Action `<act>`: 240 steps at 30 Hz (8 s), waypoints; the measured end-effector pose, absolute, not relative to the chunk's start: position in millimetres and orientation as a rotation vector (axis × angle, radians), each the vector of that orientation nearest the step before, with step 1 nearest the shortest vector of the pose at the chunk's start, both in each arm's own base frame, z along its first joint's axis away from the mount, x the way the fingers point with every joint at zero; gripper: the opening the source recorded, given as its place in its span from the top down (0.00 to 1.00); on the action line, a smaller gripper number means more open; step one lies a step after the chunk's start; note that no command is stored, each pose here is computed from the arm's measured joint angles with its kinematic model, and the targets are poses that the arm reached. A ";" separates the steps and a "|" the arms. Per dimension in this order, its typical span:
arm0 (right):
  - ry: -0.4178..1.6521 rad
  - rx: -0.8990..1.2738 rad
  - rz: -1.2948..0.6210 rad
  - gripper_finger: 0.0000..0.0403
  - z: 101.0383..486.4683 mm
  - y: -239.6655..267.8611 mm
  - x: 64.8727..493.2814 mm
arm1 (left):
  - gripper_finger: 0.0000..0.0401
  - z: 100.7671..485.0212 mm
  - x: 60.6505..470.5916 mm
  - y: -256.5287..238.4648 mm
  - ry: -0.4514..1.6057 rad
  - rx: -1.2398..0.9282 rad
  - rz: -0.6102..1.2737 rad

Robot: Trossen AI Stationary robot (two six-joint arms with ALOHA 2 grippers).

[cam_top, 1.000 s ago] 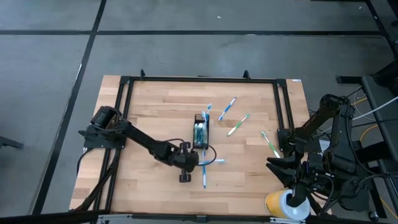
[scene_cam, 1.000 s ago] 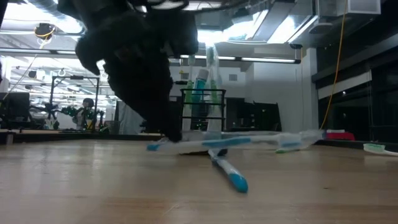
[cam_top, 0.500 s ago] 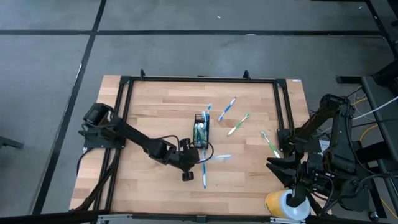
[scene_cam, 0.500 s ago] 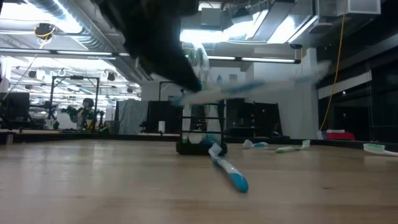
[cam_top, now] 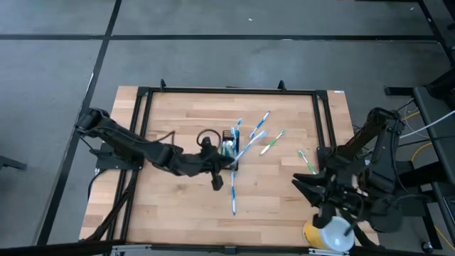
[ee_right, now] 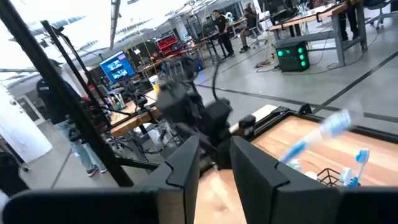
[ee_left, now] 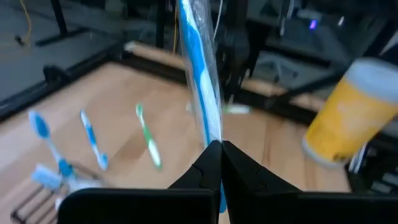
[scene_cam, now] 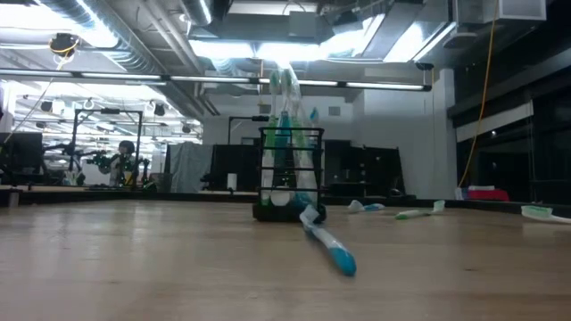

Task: Pick & Place toothbrushing station
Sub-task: Put the blue toothbrush into the black organizer

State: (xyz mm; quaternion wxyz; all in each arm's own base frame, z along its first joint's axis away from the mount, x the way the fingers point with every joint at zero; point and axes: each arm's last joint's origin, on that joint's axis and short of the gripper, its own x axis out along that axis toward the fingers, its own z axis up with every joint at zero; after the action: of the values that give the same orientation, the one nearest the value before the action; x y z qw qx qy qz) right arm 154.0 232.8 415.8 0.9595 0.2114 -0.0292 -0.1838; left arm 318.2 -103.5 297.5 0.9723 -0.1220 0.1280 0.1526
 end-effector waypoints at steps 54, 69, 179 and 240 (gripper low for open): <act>-0.053 0.158 -0.459 0.96 432.4 130.7 260.8 | 0.95 330.2 304.6 -101.8 0.106 -0.111 0.342; 0.072 -0.021 -0.470 0.96 409.6 58.0 296.9 | 0.80 352.4 214.4 -71.8 0.276 -0.047 0.655; 1.012 -0.093 -0.015 0.70 245.1 -38.4 276.1 | 0.83 336.9 220.7 -137.8 0.197 -0.021 0.555; 1.046 -0.515 0.177 1.00 207.5 -77.2 301.0 | 0.83 336.7 216.6 -144.6 0.177 -0.114 0.525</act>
State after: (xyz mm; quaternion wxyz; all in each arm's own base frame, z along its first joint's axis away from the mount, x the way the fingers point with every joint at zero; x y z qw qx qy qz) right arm 301.0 -77.2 207.5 0.8311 -0.2428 0.4933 0.0835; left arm 216.6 -144.6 336.7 0.9603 -0.0561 0.0871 0.2589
